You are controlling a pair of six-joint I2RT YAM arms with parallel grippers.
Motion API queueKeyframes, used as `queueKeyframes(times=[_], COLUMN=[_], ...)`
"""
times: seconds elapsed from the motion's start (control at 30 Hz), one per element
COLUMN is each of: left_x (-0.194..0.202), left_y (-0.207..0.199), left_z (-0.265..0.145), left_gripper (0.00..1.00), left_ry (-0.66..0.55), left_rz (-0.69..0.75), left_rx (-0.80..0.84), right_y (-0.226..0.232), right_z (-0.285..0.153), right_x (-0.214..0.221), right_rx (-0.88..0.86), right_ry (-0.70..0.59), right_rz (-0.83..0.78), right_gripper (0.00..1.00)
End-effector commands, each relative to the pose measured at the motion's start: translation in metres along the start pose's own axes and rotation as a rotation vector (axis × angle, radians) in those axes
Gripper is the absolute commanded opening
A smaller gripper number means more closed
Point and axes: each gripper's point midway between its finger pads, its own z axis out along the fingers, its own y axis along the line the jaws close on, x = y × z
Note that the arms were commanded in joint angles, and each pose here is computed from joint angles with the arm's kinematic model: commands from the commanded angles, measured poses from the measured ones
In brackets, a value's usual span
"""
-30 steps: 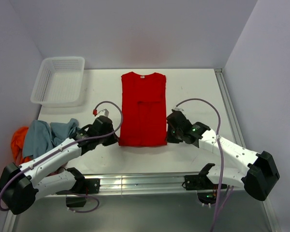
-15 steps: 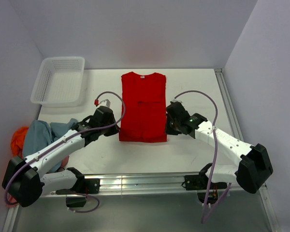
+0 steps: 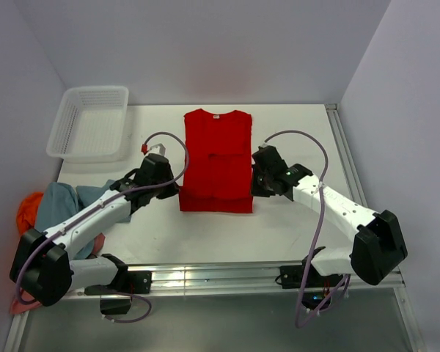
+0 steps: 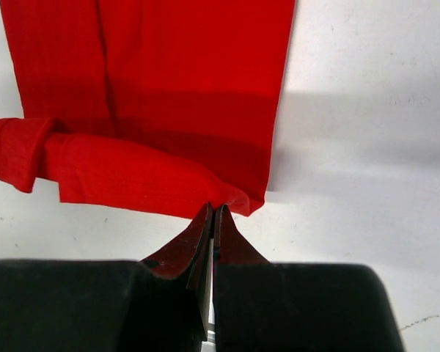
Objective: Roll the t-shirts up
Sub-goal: Fold the tshirt
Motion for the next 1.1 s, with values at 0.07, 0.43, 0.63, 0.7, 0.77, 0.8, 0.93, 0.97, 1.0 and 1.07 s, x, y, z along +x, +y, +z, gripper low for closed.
queueKeyframes(times=[0.07, 0.43, 0.63, 0.7, 0.77, 0.8, 0.93, 0.97, 1.0, 1.07], left_x=[-0.027, -0.03, -0.038, -0.039, -0.042, -0.042, -0.044, -0.043, -0.042, -0.039], left_y=[-0.018, -0.016, -0.018, -0.017, -0.019, -0.019, -0.02, -0.018, -0.018, -0.015], left_z=[0.002, 0.021, 0.023, 0.025, 0.026, 0.028, 0.032, 0.036, 0.038, 0.045], left_gripper=[0.0, 0.0, 0.0, 0.0, 0.0, 0.0, 0.0, 0.0, 0.0, 0.0], left_ry=[-0.063, -0.058, -0.076, -0.075, -0.083, -0.083, -0.089, -0.084, -0.081, -0.07], left_rz=[0.013, 0.01, 0.014, 0.018, 0.018, 0.02, 0.025, 0.026, 0.028, 0.03], left_rx=[0.06, 0.056, 0.06, 0.056, 0.062, 0.057, 0.061, 0.057, 0.054, 0.05], right_y=[0.008, 0.01, 0.009, 0.008, 0.007, 0.007, 0.004, 0.004, 0.003, 0.001], right_z=[0.0, 0.012, 0.02, 0.023, 0.025, 0.026, 0.031, 0.032, 0.034, 0.04], right_x=[-0.028, -0.048, -0.055, -0.056, -0.059, -0.06, -0.064, -0.065, -0.066, -0.065], right_rx=[-0.028, -0.03, -0.022, -0.02, -0.021, -0.02, -0.015, -0.016, -0.013, -0.008], right_ry=[-0.054, -0.065, -0.062, -0.058, -0.062, -0.063, -0.066, -0.067, -0.069, -0.061], right_rz=[-0.009, -0.002, 0.0, 0.002, 0.008, 0.01, 0.021, 0.021, 0.025, 0.029], right_gripper=[0.0, 0.0, 0.0, 0.0, 0.0, 0.0, 0.0, 0.0, 0.0, 0.0])
